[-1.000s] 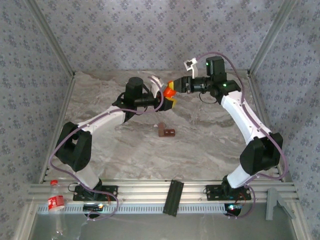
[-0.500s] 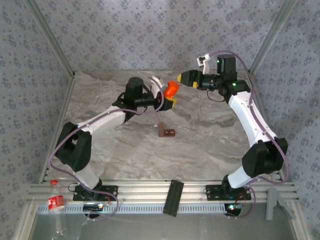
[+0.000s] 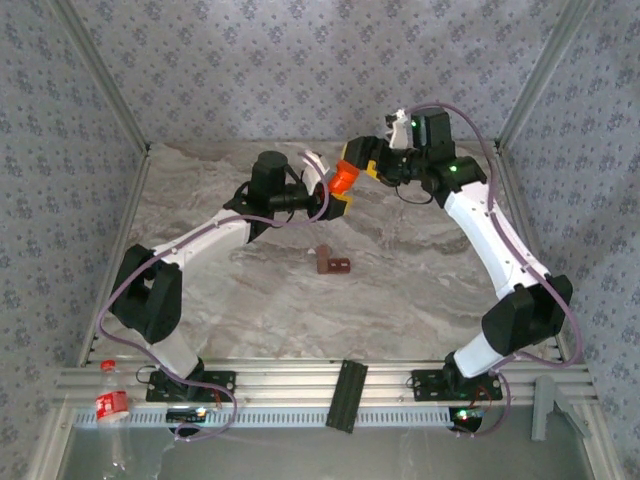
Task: Sort the pills into containers
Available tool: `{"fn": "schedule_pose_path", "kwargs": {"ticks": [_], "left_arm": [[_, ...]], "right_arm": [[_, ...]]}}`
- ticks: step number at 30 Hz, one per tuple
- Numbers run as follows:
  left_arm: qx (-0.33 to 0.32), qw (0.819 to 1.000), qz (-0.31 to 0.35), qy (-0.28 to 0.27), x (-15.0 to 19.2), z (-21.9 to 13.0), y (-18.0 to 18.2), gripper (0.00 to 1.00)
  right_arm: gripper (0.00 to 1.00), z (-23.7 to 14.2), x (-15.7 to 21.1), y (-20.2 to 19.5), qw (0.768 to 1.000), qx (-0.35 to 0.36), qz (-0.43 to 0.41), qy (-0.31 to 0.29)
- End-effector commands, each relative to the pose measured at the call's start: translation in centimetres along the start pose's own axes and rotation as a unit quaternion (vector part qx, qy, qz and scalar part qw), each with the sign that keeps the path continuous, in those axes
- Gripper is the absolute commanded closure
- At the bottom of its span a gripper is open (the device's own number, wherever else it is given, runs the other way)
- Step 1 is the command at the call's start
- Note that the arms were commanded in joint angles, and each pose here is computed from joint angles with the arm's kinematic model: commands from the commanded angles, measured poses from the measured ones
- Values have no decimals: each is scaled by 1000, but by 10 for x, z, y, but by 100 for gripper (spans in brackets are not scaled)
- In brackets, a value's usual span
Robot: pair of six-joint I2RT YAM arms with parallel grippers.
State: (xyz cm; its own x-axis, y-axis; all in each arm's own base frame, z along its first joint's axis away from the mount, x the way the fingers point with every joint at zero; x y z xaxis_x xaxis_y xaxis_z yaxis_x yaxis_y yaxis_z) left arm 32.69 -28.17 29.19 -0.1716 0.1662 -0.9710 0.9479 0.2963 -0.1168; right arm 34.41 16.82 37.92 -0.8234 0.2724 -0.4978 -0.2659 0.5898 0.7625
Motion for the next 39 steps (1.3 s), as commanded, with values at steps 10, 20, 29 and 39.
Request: {"fn": "schedule_pose_path", "kwargs": {"ticks": [10,20,29,39], "left_arm": [[5,999,27,-29,-22,-5,-5,100],[3,999,24,-31,-23,-4,-4,100],[5,999,24,-39,-26,-5,-6,100],[17,998,15,-50,-31,-11,-12,100]], "right_arm": [[28,10,10,7,1000,4,-5,22],[46,13,17,4,999,3,-3,35],[55,17,23,-2,998,1,-38,55],[55,15,9,-15,967,-107,-227,48]]}}
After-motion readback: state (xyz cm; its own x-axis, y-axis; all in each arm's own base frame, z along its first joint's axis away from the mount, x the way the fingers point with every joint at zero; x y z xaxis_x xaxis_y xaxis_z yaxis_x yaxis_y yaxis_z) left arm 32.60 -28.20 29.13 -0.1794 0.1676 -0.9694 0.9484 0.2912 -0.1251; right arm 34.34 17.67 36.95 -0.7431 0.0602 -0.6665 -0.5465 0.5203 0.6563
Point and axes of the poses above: each hand's point on the last joint's axis, 136 mm out from that joint toward the fingers, its own z axis out along the fingers, its own y axis along the line the jaws close on, x = y × z, the point moved 9 cm from there along -z, back along the fingers, and after that the axes turned 1 degree about z, right-handed, at the moved point
